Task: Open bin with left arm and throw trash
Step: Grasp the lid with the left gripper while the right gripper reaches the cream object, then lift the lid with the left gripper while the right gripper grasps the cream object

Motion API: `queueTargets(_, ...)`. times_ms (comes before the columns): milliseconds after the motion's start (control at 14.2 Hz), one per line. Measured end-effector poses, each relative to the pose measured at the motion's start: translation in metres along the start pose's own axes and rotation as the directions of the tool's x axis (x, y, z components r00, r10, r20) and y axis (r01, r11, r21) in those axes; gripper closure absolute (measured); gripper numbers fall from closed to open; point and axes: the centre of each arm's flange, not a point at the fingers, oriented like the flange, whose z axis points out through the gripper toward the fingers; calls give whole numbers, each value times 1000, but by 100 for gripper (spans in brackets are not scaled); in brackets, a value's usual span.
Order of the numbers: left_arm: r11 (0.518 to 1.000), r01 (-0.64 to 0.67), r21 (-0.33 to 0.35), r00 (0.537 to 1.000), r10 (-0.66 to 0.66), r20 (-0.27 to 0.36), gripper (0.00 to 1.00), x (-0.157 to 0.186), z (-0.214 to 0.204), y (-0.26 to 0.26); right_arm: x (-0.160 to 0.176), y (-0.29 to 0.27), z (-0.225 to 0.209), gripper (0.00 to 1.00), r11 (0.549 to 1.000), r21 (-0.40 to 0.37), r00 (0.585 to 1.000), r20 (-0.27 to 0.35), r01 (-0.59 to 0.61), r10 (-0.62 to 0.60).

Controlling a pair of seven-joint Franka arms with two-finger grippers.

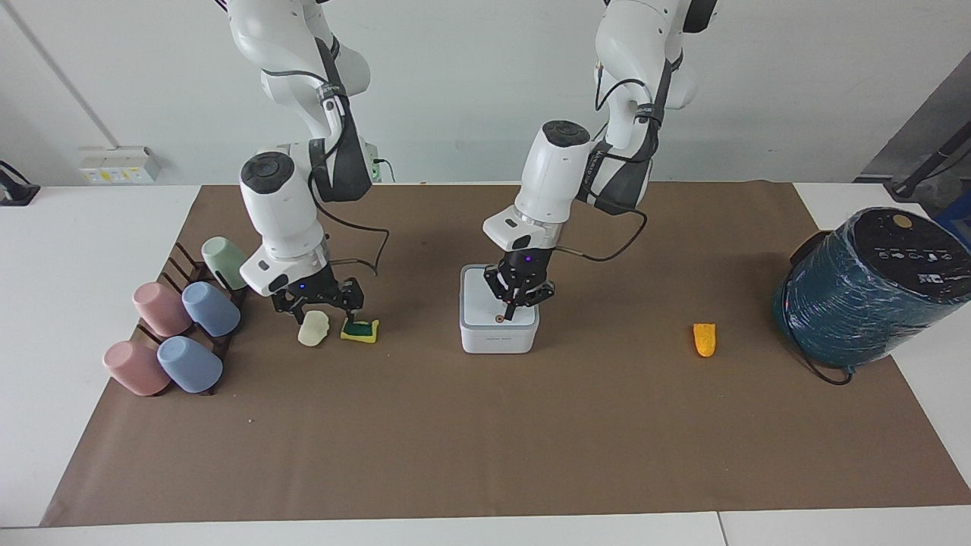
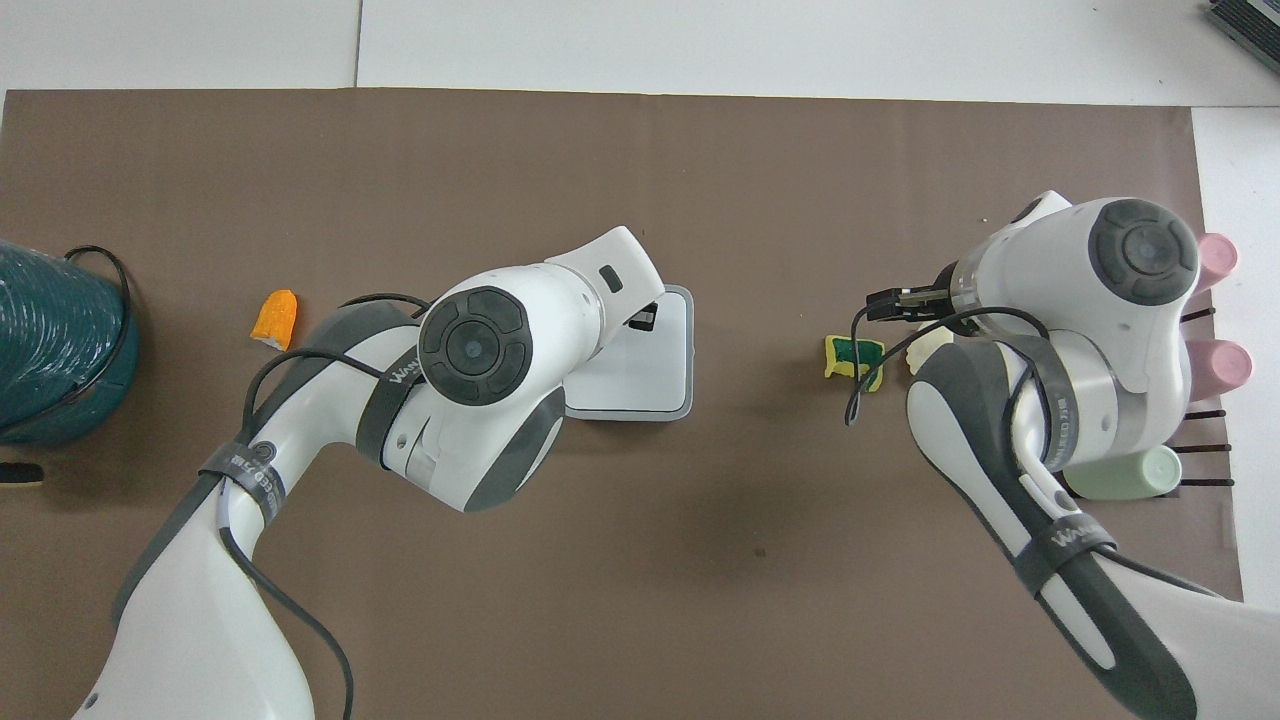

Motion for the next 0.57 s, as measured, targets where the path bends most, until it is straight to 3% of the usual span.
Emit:
queueTargets(283, 1000, -5, 29, 996, 3, 92, 99, -2, -14, 3, -4, 49, 14, 0, 999, -11, 999, 17, 52, -52)
queueTargets(565, 997, -4, 76, 978, -12, 209, 99, -15, -59, 0, -22, 66, 48, 0, 998, -14, 998, -22, 62, -63)
